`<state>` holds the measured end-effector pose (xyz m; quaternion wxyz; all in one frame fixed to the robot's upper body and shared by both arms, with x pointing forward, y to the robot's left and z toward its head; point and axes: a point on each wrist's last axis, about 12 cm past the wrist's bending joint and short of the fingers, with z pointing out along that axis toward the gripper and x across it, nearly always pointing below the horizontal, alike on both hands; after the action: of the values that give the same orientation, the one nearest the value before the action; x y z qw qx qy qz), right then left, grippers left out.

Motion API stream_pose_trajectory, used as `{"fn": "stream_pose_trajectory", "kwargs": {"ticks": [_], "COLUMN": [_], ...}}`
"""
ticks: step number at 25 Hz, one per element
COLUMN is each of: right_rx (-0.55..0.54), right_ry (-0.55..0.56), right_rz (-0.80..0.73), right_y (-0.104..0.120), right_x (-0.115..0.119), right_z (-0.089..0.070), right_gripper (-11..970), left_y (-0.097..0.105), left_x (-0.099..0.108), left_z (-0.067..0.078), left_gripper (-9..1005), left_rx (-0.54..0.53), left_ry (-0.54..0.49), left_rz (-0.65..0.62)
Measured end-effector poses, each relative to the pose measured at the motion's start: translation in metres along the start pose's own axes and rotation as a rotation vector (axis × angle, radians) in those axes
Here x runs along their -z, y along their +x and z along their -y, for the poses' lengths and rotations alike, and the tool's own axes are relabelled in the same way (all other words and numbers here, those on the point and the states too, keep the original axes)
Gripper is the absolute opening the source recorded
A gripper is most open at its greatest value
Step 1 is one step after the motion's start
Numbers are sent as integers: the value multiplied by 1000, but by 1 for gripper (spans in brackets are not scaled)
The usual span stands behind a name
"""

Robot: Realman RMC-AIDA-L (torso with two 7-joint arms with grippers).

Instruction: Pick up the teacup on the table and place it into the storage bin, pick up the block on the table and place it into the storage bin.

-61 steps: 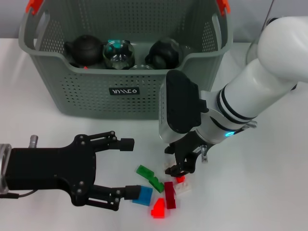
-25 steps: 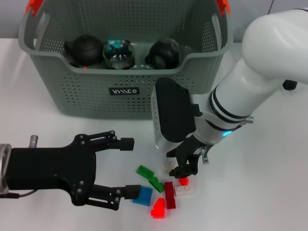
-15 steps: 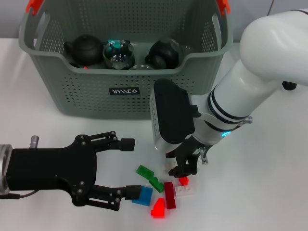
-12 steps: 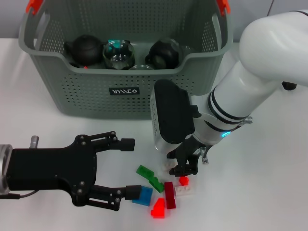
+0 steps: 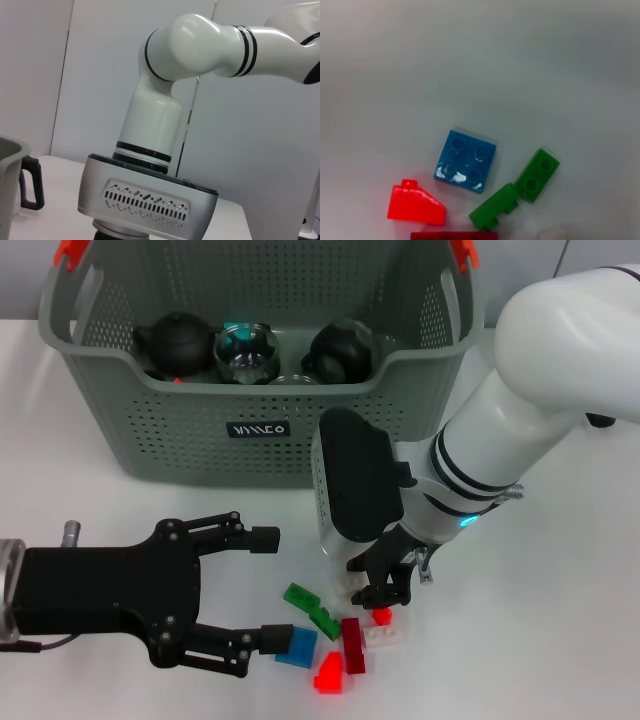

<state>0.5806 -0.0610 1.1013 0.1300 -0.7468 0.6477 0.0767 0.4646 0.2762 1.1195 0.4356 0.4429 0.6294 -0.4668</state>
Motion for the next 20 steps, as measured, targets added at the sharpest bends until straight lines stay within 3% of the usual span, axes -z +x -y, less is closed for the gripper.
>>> {"fn": "stream_pose_trajectory", "kwargs": {"ticks": [11, 13, 20], "right_rx": [-4, -4, -8], "right_ry": [11, 11, 10], "right_rz": [0, 0, 2], "right_y": [0, 0, 0], "right_x": [0, 0, 1], "right_z": [1, 1, 2], "right_gripper": [393, 266, 208], "left_y": [0, 1, 2], "left_x": [0, 0, 0], "left_z": [-1, -1, 0], "left_gripper": [950, 949, 949], "left_rx": [1, 4, 8], "left_ry": [-6, -7, -1], "left_rz": [1, 2, 5]}}
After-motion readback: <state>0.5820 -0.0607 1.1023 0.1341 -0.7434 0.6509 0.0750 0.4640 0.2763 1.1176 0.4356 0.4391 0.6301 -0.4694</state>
